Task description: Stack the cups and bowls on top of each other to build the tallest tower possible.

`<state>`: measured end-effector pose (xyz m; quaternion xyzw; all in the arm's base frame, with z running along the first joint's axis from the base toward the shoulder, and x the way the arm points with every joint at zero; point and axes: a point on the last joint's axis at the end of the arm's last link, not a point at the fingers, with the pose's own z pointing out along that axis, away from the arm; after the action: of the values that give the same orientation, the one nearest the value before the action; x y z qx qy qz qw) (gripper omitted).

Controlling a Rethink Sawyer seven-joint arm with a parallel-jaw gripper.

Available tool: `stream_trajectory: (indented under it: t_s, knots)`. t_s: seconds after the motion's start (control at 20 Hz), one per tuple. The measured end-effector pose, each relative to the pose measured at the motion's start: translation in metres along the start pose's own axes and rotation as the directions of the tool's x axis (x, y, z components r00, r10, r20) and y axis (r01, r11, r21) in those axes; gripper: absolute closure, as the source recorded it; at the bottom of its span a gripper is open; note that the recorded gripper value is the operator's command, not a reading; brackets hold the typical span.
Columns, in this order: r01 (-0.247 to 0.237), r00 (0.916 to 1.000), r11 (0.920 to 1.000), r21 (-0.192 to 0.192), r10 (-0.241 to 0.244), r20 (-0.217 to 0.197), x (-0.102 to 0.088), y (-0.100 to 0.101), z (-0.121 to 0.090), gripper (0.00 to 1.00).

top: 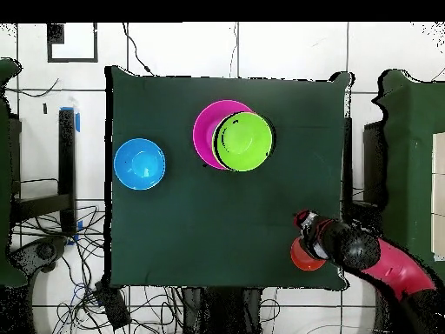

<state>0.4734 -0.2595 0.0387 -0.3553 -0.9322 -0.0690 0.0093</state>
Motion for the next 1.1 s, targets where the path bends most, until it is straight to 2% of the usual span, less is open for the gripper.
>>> stream_trajectory:
  t_s: [0.5,0.85,1.1]
  knots:
    - [-0.034,0.9986,0.9987,-0.037,0.032,-0.041,0.013,-0.007,0.030,0.00]
    - [-0.044,0.9982,0.9966,-0.070,0.041,-0.045,0.022,-0.002,0.053,0.00]
    - [-0.051,0.9970,0.9949,-0.087,0.045,-0.063,0.030,0.001,0.067,0.00]
